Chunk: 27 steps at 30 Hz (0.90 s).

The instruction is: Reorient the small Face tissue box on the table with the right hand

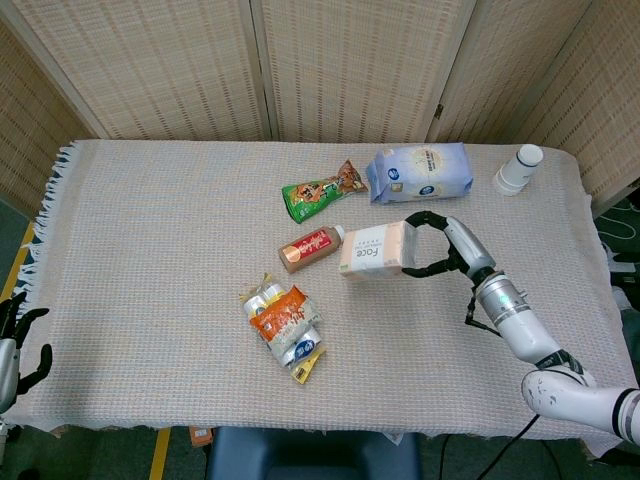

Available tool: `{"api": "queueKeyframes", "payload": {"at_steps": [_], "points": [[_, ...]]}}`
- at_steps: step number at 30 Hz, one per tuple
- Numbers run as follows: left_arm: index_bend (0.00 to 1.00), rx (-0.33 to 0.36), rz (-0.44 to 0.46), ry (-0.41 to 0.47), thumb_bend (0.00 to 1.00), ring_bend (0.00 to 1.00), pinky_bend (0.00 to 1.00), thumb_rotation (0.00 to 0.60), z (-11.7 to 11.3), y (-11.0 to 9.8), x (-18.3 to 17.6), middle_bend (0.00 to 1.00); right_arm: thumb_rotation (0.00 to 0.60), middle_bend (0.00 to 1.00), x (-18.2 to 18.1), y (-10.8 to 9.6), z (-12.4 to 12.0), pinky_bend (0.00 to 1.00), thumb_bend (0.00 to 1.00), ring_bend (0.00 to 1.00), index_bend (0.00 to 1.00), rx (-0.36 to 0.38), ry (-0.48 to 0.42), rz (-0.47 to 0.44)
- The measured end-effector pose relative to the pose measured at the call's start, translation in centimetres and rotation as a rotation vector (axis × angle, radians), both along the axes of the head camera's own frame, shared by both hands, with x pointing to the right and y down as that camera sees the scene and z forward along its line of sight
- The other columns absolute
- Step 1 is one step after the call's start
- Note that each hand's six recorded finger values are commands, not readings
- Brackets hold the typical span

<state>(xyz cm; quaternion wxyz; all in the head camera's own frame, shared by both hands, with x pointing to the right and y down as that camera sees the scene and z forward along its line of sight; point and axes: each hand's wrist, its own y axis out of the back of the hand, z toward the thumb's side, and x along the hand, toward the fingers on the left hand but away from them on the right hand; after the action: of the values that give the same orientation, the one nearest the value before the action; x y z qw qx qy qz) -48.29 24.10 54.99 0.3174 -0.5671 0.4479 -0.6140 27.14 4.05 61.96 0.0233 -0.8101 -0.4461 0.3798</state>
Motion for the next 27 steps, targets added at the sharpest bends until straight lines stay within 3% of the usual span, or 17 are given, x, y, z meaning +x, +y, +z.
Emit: {"api": "queueKeyframes", "payload": {"at_steps": [6,12,19,27], "points": [[0.25,-0.005,0.000,-0.002,0.49,0.00,0.12,0.600,0.1,0.0,-0.1,0.00,0.600,0.51,4.9,0.9,2.9,0.11,0.01,0.49,0.51,0.045,-0.131,0.067],[0.25,-0.007,-0.002,-0.004,0.48,0.00,0.12,0.600,0.2,0.0,-0.1,0.00,0.600,0.51,9.7,3.2,6.8,0.11,0.03,0.49,0.52,0.048,-0.162,0.132],[0.25,-0.008,-0.002,-0.007,0.49,0.00,0.12,0.600,0.3,0.1,-0.2,0.00,0.600,0.51,9.5,6.6,10.4,0.11,0.04,0.49,0.52,-0.011,-0.204,0.115],[0.25,-0.010,-0.003,-0.007,0.49,0.00,0.12,0.600,0.3,0.0,-0.2,0.00,0.600,0.51,8.5,6.7,10.9,0.11,0.05,0.49,0.52,-0.023,-0.220,0.061]]}}
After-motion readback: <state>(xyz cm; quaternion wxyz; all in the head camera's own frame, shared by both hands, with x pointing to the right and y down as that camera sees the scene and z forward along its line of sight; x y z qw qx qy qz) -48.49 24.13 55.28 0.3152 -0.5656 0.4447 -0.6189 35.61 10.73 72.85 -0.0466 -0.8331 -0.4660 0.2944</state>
